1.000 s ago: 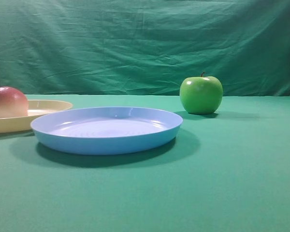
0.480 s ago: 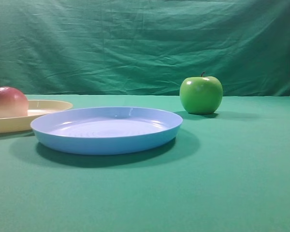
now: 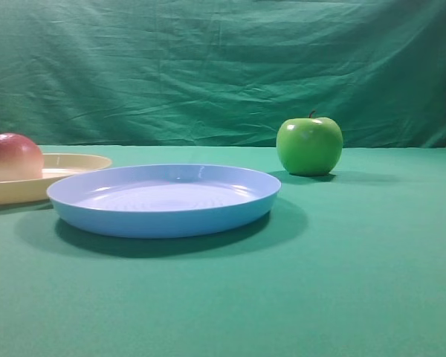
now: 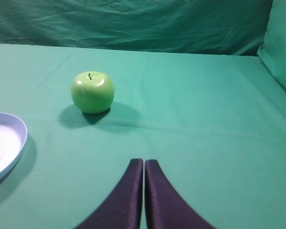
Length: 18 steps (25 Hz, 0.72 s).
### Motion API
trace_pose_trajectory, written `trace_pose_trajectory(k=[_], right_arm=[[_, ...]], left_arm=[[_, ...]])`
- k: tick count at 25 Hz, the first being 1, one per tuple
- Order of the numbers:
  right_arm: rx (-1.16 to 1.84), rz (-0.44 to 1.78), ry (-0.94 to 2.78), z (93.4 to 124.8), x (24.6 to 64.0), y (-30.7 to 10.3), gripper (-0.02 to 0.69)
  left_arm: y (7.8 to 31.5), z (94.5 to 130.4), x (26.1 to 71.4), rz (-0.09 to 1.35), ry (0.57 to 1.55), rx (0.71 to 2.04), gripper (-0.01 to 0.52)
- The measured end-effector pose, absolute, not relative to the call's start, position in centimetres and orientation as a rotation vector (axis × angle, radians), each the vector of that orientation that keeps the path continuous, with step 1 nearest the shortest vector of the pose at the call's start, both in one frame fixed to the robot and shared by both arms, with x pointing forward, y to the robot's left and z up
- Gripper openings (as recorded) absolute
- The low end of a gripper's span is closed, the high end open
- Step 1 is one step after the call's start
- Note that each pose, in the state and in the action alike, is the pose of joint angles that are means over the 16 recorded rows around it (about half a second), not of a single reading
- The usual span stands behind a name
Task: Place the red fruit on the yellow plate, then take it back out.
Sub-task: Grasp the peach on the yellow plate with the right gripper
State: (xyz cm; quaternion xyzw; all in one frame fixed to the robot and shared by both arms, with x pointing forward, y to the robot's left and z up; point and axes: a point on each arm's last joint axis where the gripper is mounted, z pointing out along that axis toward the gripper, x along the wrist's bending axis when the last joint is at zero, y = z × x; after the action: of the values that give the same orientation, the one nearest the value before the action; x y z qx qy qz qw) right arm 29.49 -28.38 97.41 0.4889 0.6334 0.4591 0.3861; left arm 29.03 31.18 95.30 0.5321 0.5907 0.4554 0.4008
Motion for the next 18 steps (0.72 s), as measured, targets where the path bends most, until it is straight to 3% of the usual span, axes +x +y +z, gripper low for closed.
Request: trace_pose_trajectory(k=[8, 18], right_arm=[[1.313, 1.168, 1.671, 102.6, 32.0, -27.8, 0.000], [1.401, 1.168, 1.971, 107.0, 38.5, -24.7, 0.000]], left_arm=[[31.2, 95.3, 29.0, 1.152, 1.494, 1.346, 0.000], [31.2, 95.3, 29.0, 1.152, 1.494, 1.346, 0.000]])
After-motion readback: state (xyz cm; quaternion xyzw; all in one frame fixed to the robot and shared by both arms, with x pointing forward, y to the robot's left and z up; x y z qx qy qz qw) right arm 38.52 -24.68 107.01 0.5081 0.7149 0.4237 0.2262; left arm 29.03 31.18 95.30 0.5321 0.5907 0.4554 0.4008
